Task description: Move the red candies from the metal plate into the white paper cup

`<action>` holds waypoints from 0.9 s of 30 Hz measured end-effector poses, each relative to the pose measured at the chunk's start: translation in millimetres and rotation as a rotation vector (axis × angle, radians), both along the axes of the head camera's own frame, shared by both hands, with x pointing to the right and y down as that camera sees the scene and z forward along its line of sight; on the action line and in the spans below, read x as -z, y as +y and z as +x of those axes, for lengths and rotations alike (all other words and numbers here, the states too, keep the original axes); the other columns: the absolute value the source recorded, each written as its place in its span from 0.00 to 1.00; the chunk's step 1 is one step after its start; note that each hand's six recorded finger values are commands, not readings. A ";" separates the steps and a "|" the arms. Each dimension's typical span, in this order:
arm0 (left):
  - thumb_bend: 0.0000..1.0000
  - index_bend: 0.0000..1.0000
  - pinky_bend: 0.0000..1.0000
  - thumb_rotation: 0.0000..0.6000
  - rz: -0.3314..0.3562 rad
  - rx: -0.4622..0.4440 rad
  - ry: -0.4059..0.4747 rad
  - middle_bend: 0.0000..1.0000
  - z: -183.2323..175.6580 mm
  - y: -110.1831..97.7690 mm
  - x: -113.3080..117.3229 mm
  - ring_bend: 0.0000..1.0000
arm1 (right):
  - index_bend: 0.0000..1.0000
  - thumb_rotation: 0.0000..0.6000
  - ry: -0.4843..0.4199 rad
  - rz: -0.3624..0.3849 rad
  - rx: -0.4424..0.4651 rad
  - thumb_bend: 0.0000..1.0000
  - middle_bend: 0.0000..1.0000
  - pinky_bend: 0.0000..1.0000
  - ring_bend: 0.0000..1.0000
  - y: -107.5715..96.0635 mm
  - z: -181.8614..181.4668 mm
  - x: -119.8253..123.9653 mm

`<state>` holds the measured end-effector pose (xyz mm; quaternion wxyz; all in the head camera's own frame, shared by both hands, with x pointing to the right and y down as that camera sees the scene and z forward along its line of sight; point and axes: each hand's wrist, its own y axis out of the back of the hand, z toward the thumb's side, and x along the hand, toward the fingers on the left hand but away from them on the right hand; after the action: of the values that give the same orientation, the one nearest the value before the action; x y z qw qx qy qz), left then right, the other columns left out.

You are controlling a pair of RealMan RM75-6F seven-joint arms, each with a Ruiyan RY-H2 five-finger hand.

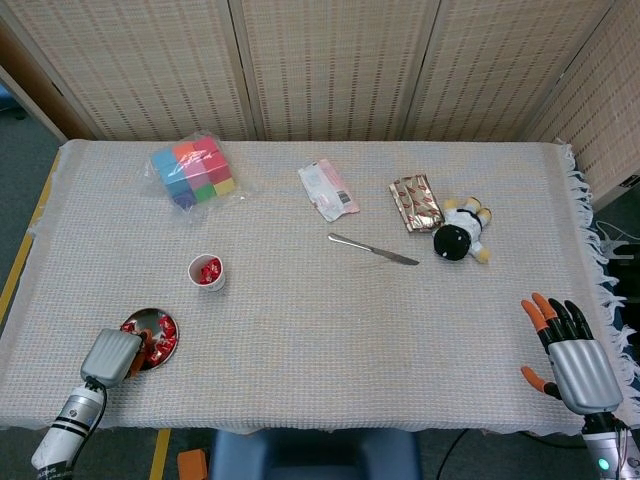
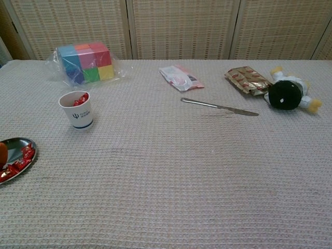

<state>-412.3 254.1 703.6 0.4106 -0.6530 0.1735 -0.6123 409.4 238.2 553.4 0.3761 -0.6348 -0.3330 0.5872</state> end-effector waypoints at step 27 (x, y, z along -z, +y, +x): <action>0.50 0.68 1.00 1.00 0.207 -0.025 0.161 0.75 41.4 -48.3 47.5 0.91 | 0.00 1.00 0.000 -0.001 0.002 0.12 0.00 0.00 0.00 -1.5 -0.7 -1.3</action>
<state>-370.9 205.8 656.0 0.4679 -0.6565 0.2600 -0.5315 408.7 236.7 554.6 0.3762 -0.6352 -0.3324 0.5868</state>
